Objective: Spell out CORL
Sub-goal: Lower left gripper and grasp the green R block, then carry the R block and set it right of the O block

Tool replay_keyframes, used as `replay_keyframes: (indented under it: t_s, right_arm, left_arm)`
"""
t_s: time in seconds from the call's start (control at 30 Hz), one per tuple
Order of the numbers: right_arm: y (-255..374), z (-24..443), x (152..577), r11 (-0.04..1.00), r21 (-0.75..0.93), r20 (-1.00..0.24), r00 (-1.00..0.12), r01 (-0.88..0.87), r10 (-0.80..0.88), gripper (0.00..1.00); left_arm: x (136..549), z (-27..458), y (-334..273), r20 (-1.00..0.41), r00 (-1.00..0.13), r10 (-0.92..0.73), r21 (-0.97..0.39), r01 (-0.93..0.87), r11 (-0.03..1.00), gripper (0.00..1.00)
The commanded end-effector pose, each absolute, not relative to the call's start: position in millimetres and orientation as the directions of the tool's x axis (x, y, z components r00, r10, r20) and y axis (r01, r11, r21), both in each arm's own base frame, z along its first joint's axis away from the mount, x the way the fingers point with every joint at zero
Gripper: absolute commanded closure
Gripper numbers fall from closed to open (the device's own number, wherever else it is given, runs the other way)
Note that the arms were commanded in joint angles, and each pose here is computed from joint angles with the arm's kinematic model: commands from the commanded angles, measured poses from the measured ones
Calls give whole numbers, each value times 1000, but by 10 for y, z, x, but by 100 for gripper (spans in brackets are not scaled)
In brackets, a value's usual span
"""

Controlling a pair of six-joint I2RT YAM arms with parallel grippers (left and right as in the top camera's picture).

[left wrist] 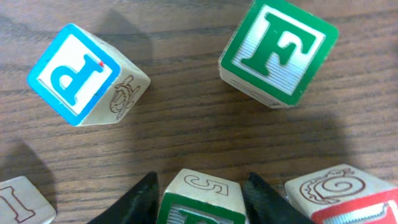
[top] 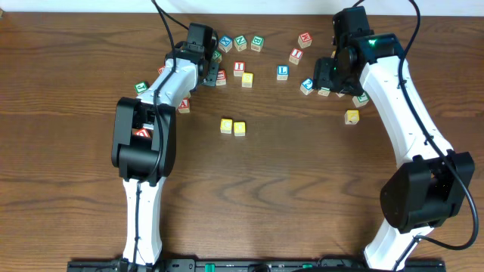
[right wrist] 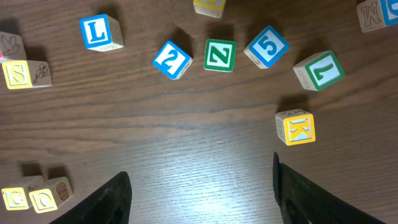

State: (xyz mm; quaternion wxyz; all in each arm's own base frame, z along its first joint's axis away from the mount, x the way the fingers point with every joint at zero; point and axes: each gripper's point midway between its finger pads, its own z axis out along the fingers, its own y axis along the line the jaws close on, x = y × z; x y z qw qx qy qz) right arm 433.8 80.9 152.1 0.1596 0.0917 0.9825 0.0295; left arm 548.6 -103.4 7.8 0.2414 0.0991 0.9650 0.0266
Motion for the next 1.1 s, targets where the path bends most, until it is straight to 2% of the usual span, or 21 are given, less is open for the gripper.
replay_keyframes:
  t_s: [0.0,0.13,0.23,0.4,0.57,0.7,0.8,0.9,0.97,1.07]
  right_arm:
    - [819,1508,4339,983,75,-309,-934,166,182,31]
    - [818,1508,4340,983,74,-309,-934,166,181,29]
    - [818,1508,4340,983,74,-309,-934,166,181,28]
    - [827,1518,4369,983,80,-320,-930,165,183,20]
    - [838,1541,4428,983,89,-343,-921,163,184,18]
    - [850,1560,4477,982,100,-361,-914,161,186,14]
    - [845,1575,4515,981,106,-374,-908,162,190,11]
    - [799,1589,4556,981,106,-388,-902,161,190,11]
    - [763,1596,4579,980,108,-394,-898,168,198,11]
    - [679,1612,4607,979,107,-402,-893,175,204,10]
  left_arm:
    - [5437,-35,-1027,-435,-876,210,102,184,978,64]
    - [5436,-12,-1027,-441,-883,160,80,139,987,72]
    - [5442,56,-1028,-451,-883,132,67,114,991,72]
    - [5392,262,-1017,-455,-882,124,63,107,992,74]
    - [5318,802,-1000,-499,-861,98,47,86,995,74]
    - [5203,1208,-1080,-531,-847,14,-27,34,999,74]
    - [4996,1395,-1272,-504,-864,-7,-102,51,993,74]
    - [4694,1450,-1470,-418,-903,-104,-180,-30,983,74]
    - [4527,1404,-1583,-361,-922,-138,-189,-72,979,74]
    - [4253,1304,-1807,-287,-953,-95,-164,-49,985,74]
